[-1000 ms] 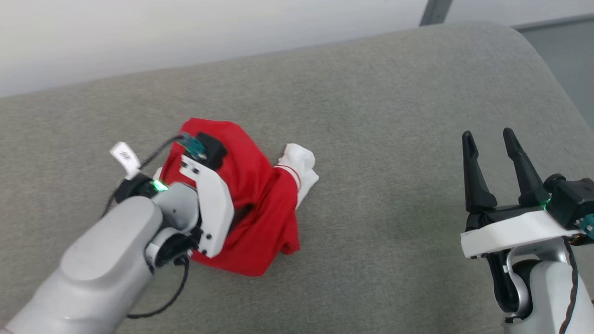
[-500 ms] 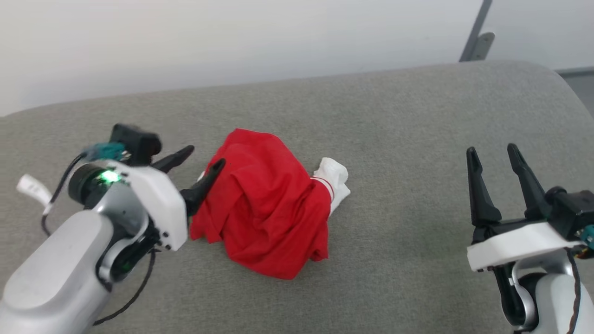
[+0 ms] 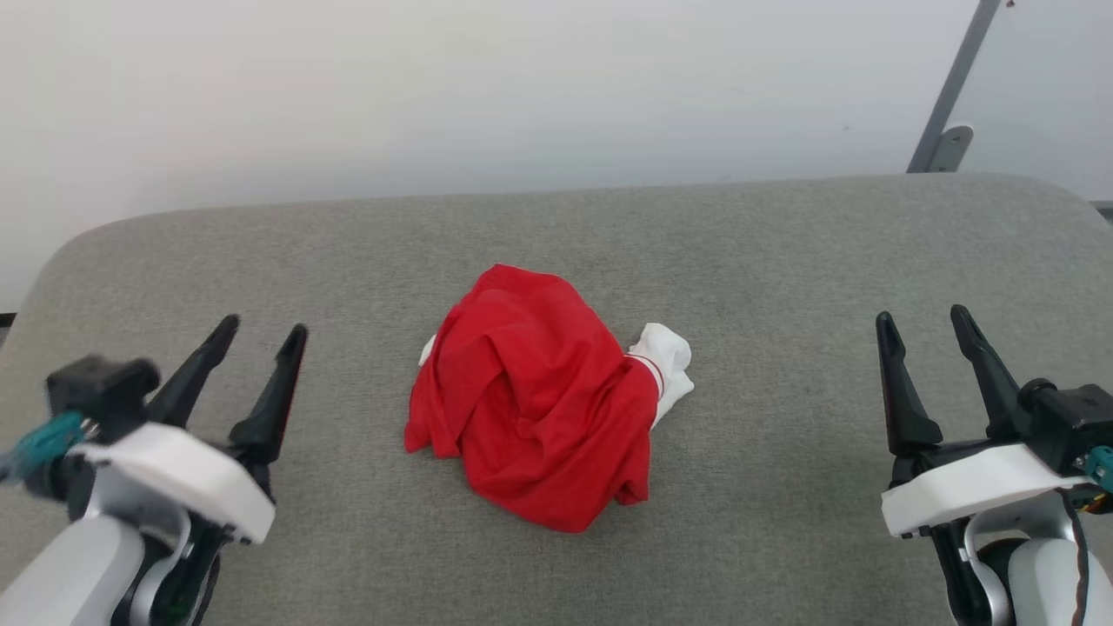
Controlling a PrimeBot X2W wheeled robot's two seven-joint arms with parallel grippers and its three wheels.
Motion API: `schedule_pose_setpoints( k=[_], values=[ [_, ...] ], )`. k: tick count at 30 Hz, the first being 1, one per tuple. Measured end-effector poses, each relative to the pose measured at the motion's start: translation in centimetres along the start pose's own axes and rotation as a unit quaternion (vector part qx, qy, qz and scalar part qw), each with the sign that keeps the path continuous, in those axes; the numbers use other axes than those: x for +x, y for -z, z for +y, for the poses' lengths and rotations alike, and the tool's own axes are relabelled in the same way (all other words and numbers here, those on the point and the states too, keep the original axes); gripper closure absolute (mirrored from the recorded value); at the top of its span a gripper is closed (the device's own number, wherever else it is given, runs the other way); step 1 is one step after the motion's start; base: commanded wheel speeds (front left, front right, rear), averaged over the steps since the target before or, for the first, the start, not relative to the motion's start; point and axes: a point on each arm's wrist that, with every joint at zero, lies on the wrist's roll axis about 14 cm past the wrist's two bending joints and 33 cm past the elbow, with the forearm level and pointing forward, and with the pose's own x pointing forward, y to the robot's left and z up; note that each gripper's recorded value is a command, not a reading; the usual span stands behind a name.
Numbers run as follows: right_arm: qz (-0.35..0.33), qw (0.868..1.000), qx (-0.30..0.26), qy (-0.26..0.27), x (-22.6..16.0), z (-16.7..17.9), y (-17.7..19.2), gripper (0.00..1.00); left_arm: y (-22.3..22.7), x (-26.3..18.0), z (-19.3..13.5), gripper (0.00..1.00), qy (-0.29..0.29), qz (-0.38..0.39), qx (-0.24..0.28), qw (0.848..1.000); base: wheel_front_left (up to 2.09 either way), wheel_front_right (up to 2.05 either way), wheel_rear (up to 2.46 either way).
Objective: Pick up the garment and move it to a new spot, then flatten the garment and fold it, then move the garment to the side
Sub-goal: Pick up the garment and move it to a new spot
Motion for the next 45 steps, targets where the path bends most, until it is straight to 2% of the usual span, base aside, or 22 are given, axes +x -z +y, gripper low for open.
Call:
schedule_pose_setpoints(
  k=[12,22,45],
  values=[
    [0.004,1.0,0.004,-0.019,0.3,1.2,0.5,0.0,1.8,-5.4,4.0,0.0,-0.102,-0.02,-0.038,0.994,0.0,0.0,0.0],
    [0.007,0.999,0.007,-0.03,0.7,2.0,0.9,0.0,1.7,-8.6,6.1,0.0,-0.157,-0.046,-0.05,0.985,0.0,0.0,0.0],
    [0.023,0.999,0.021,-0.017,-0.1,1.8,2.4,0.0,3.7,-12.0,7.0,0.0,-0.2,-0.074,-0.078,0.974,0.0,0.0,0.0]
  ],
)
